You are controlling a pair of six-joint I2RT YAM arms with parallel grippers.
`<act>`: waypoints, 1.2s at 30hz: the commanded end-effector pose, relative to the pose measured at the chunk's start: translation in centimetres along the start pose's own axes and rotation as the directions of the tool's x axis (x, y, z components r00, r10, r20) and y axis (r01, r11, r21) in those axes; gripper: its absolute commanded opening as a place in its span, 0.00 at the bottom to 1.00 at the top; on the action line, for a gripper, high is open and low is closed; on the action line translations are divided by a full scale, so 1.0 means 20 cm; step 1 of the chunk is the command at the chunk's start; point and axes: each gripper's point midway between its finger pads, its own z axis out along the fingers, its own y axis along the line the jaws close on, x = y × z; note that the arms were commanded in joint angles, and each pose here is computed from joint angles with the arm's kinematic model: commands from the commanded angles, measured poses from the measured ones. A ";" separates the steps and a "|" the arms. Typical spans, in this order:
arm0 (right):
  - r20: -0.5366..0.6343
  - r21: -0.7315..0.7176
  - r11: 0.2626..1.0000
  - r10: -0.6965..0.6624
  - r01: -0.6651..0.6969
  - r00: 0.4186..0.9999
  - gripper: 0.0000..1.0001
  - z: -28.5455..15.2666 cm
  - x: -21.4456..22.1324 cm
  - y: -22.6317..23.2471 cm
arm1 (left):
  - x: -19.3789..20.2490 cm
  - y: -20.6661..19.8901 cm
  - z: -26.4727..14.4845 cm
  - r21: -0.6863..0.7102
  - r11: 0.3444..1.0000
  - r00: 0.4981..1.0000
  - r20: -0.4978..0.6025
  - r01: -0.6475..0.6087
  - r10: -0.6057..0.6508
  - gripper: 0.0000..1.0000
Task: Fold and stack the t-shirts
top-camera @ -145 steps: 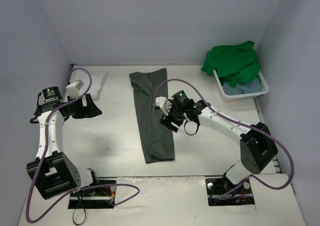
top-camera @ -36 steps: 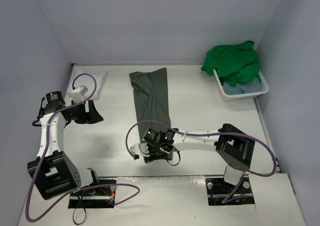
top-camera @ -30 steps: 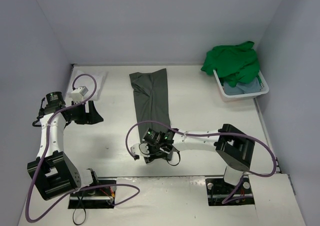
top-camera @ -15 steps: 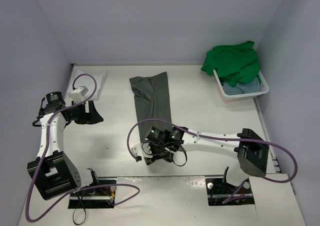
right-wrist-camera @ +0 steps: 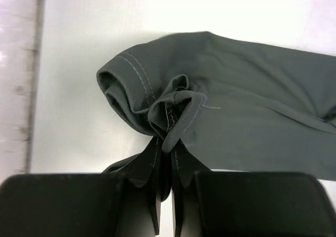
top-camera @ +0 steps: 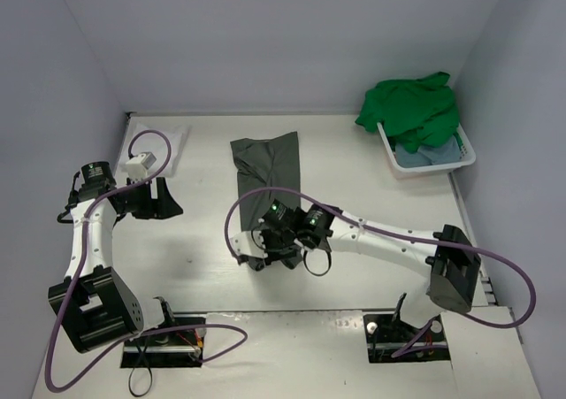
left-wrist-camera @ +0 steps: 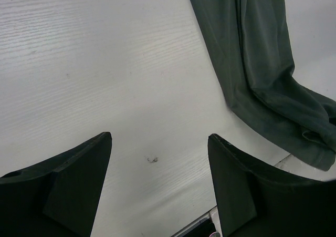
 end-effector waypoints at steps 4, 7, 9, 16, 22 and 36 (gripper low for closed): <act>0.042 0.069 0.998 -0.013 0.010 0.999 0.00 -0.03 -0.01 -0.33 | -0.09 -0.02 -0.04 0.010 0.998 0.997 0.046 -0.058 0.058 0.68; 0.053 0.085 0.996 -0.006 0.001 0.999 0.00 -0.02 0.00 -0.45 | -0.09 -0.02 -0.04 0.010 0.998 0.997 0.044 -0.057 0.057 0.68; 0.051 0.089 0.996 0.003 -0.008 0.999 0.00 0.00 0.02 -0.50 | -0.09 -0.02 -0.04 0.012 0.998 0.997 0.044 -0.057 0.056 0.68; 0.037 0.078 0.996 0.038 -0.041 0.999 0.00 0.11 0.12 -0.68 | -0.09 -0.02 -0.04 0.016 0.998 0.997 0.045 -0.058 0.057 0.68; 0.029 0.086 0.993 0.074 -0.076 0.997 0.00 0.19 0.21 -0.83 | -0.08 -0.02 -0.03 0.021 0.998 0.997 0.045 -0.056 0.055 0.68; 0.042 0.111 0.984 0.132 -0.136 0.990 0.22 0.27 0.34 -1.01 | -0.08 -0.03 -0.03 0.028 0.998 0.998 0.039 -0.049 0.048 0.68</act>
